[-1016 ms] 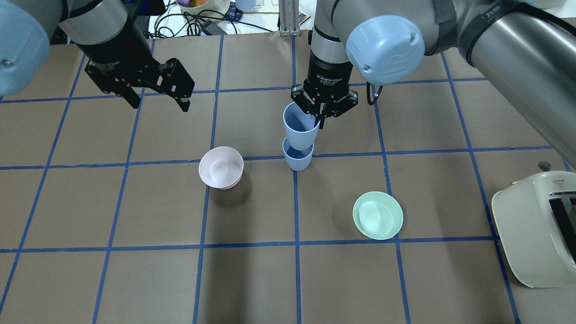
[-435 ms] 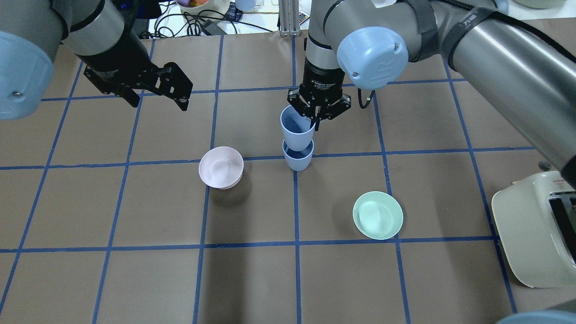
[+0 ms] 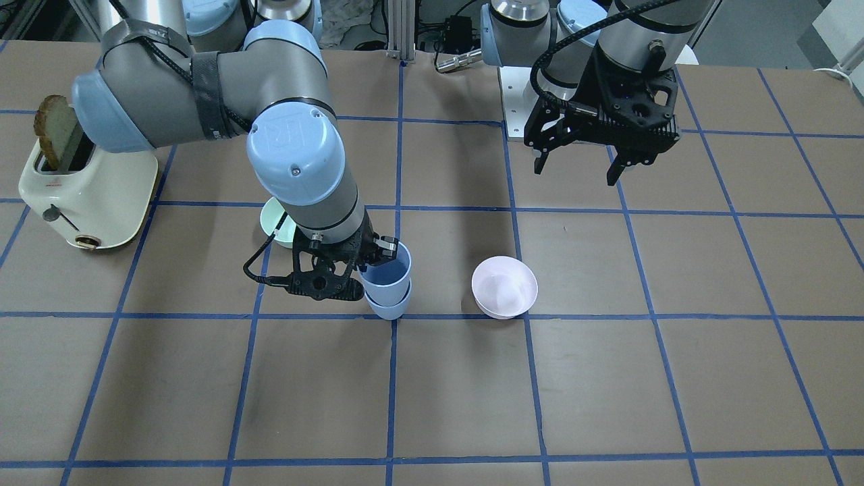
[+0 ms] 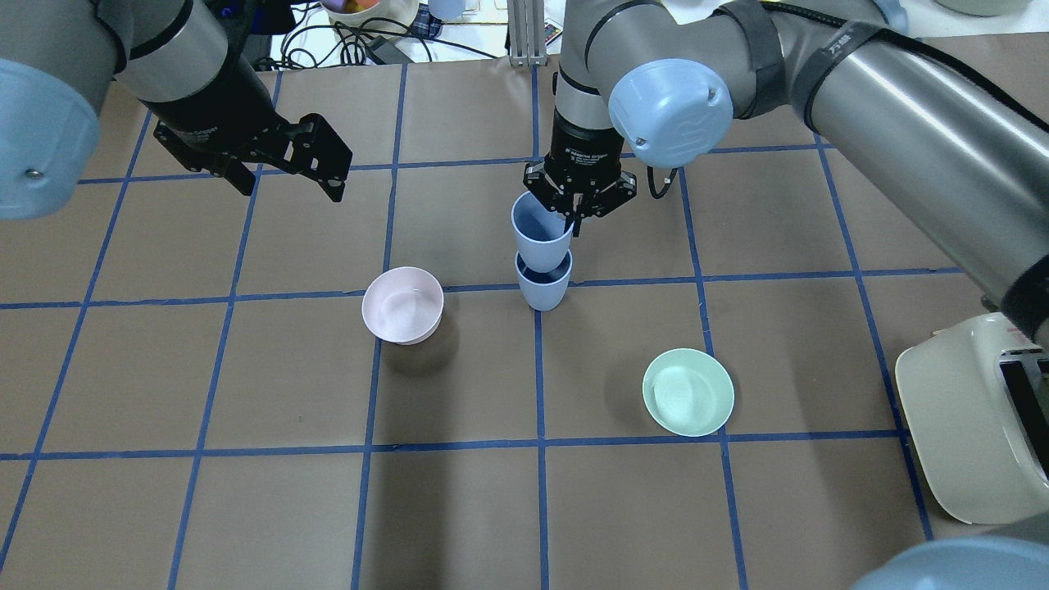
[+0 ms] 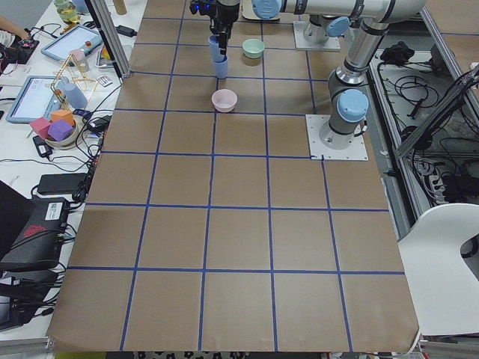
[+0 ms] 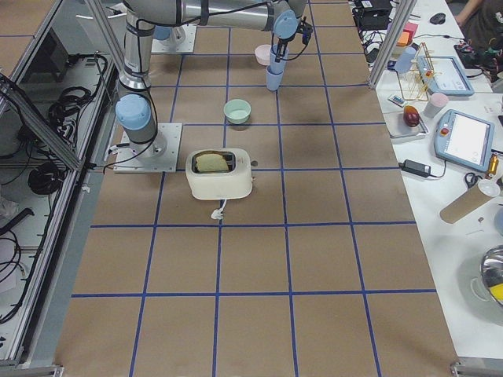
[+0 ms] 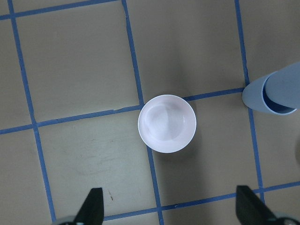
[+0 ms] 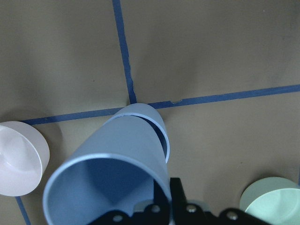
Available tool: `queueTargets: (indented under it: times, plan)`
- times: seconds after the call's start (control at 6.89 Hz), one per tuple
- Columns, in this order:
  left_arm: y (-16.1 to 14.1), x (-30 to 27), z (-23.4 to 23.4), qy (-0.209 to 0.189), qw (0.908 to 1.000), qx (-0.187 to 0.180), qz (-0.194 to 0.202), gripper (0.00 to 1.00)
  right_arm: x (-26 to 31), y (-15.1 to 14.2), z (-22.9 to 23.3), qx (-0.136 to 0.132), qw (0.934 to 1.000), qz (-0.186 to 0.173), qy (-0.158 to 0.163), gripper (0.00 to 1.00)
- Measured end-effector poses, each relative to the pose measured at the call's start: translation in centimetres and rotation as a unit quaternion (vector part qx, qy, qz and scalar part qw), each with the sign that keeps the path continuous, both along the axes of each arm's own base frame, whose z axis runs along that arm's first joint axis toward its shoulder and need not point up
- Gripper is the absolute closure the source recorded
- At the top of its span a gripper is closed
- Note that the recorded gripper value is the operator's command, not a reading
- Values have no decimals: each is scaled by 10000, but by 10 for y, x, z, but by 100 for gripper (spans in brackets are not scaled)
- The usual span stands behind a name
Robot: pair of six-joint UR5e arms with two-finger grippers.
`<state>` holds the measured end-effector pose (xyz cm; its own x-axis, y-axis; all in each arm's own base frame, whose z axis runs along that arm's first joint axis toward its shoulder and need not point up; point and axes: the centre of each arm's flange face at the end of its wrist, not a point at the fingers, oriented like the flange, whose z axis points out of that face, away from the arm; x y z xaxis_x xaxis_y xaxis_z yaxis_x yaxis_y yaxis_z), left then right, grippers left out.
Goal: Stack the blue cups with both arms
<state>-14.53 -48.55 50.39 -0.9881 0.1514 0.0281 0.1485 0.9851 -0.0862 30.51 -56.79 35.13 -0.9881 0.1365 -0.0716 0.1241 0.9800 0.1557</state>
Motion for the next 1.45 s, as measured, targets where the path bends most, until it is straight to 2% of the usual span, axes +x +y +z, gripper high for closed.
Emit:
queueTargets:
  times: [0.44, 0.58, 0.73, 0.87, 1.16, 1.45]
  plan:
    - [0, 0, -1, 0, 10000, 5, 0, 0, -9, 1, 9, -31, 10000, -37, 37, 0]
    - [0, 0, -1, 0, 10000, 6, 0, 0, -21, 0, 25, -159, 9998, -90, 7, 0]
    - [0, 0, -1, 0, 10000, 7, -2, 0, -47, -3, 49, -349, 9991, -236, -31, 0]
    - [0, 0, -1, 0, 10000, 7, -4, 0, -83, -7, 68, -513, 9984, -225, 3, 0]
    - [0, 0, -2, 0, 10000, 21, -1, 0, -145, 6, 87, -514, 9975, 363, 321, 0]
    - [0, -1, -2, -1, 10000, 25, -5, 0, -176, 32, 108, -508, 9972, 362, 411, 0]
